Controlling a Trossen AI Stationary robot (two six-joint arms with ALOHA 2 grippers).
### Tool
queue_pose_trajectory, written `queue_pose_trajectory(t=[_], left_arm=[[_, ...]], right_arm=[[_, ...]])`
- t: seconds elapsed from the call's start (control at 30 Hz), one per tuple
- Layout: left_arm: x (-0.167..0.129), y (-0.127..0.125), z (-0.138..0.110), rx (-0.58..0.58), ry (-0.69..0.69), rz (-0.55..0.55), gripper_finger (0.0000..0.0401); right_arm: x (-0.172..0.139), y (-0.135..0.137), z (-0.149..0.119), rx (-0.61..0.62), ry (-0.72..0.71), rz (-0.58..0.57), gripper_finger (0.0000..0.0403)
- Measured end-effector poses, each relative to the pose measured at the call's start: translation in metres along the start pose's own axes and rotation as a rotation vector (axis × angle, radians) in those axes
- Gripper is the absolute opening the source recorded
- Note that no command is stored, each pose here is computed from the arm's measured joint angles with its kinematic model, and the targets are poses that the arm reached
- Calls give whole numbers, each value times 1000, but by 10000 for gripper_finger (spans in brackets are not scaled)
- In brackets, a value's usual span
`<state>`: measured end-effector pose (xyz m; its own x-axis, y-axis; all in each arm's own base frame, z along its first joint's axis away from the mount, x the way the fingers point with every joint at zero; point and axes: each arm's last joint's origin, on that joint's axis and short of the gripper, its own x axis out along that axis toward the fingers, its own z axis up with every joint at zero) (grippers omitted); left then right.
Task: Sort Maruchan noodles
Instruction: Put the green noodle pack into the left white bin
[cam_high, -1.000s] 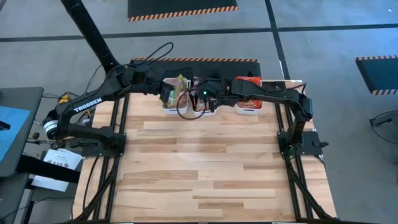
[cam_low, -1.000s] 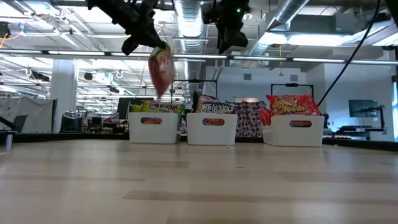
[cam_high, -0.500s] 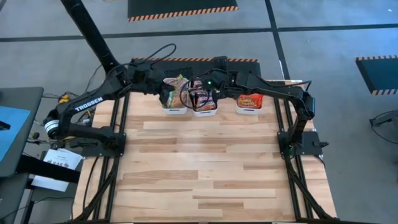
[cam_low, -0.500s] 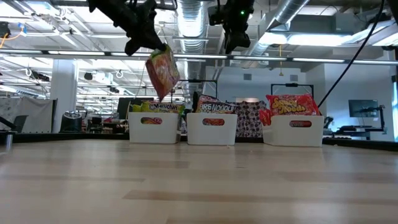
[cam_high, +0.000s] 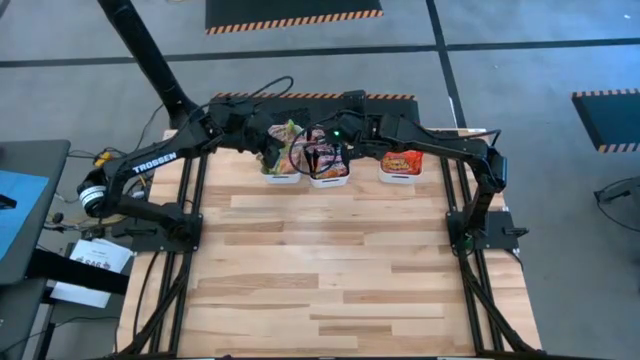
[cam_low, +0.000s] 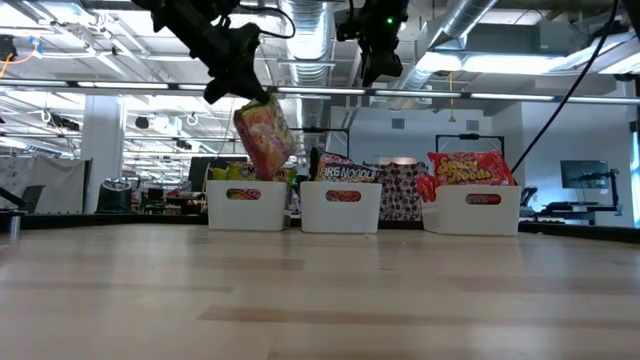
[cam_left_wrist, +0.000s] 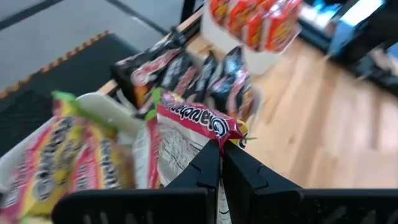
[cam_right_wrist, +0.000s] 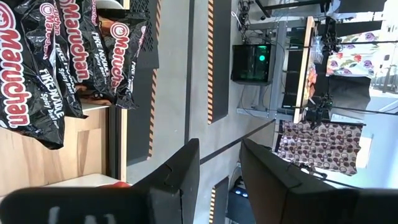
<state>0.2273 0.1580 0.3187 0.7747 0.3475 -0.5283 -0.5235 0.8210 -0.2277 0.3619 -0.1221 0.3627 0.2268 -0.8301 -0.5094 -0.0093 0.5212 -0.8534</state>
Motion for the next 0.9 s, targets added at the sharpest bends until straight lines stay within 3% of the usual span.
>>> queue_pose_trajectory(t=[0.47,0.9], left_arm=[[10,13,-28,132,112,164,0],[12,31,-38,95,128,224,3]], right_arm=[[0,0,0,-2,1,2,139],[-2,2,1,-6,-4,3,139]])
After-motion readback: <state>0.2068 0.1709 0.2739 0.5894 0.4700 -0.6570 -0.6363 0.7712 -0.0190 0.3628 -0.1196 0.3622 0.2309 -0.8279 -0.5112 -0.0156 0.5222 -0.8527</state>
